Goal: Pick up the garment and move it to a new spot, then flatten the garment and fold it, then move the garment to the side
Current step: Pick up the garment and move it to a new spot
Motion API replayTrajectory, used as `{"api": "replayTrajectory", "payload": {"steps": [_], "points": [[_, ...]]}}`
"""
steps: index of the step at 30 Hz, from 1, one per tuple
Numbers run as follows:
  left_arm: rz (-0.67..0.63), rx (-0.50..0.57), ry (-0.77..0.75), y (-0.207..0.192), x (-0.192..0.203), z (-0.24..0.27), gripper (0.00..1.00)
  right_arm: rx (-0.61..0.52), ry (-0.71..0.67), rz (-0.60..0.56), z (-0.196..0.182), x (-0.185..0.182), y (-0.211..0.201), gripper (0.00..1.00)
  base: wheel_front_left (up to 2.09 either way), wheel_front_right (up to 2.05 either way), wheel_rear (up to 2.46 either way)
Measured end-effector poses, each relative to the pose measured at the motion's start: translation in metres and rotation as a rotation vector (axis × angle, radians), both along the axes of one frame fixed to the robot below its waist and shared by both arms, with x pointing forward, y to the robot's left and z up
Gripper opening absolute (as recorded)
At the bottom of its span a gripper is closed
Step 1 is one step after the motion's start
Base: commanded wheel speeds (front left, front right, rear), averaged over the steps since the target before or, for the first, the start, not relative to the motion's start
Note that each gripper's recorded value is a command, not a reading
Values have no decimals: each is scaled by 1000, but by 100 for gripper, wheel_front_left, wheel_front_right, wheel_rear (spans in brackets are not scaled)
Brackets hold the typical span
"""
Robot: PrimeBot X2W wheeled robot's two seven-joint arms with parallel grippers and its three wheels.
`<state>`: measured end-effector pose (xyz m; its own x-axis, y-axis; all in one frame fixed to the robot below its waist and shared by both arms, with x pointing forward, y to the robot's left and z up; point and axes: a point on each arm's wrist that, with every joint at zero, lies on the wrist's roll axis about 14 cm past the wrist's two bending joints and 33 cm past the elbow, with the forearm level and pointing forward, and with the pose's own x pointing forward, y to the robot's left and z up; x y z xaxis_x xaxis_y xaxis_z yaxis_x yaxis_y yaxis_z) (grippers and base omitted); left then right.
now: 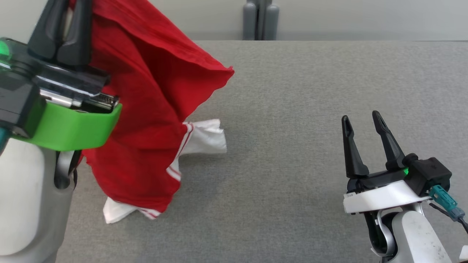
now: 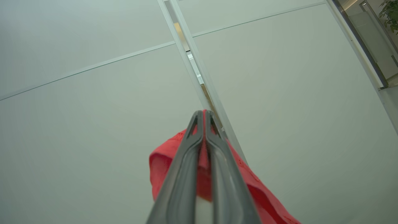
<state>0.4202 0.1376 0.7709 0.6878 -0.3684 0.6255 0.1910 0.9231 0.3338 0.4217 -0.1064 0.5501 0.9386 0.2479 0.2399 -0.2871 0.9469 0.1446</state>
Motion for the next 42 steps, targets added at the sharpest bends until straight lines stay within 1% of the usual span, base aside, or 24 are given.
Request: {"api": "replayTrajectory", "payload": {"steps": [6, 13, 17, 22, 24, 26, 30, 31, 32, 33, 34, 36, 42], "points": [[-175, 24, 37, -63, 10, -9, 0, 6, -10, -114, 6, -13, -41, 100, 0, 0, 0], [-417, 71, 96, -153, 18, -27, 0, 22, -27, -241, 15, -30, -86, 100, 0, 0, 0], [-542, 96, 88, -202, 18, -27, 0, 37, -21, -316, 15, -42, -111, 100, 0, 0, 0], [-698, 111, 51, -258, 8, -22, 0, 59, -5, -415, 12, -62, -143, 100, 0, 0, 0], [-743, 114, 49, -275, 6, -23, 0, 61, 4, -453, 10, -70, -154, 100, 0, 0, 0], [-780, 126, 79, -293, 9, -33, 0, 67, 13, -497, 9, -80, -166, 100, 0, 0, 0], [-806, 155, 191, -319, 25, -68, 0, 66, 29, -563, 5, -97, -183, 100, 0, 0, 0], [-808, 167, 237, -326, 30, -81, 7, 65, 32, -577, 5, -101, -187, 100, 0, 0, 0], [-796, 203, 288, -333, 37, -98, 96, 63, 35, -591, 5, -105, -190, 100, 0, 0, 0], [-770, 256, 339, -337, 44, -118, 100, 61, 37, -601, 4, -107, -192, 100, 0, 0, 0], [-737, 311, 390, -340, 52, -140, 100, 57, 44, -613, 3, -110, -195, 100, 0, 0, 0], [-703, 355, 458, -341, 64, -167, 100, 52, 58, -620, -1, -112, -196, 100, 0, 0, 0], [-641, 311, 492, -321, 87, -184, 100, 30, 76, -600, -6, -101, -191, 100, 0, 0, 0]]}}
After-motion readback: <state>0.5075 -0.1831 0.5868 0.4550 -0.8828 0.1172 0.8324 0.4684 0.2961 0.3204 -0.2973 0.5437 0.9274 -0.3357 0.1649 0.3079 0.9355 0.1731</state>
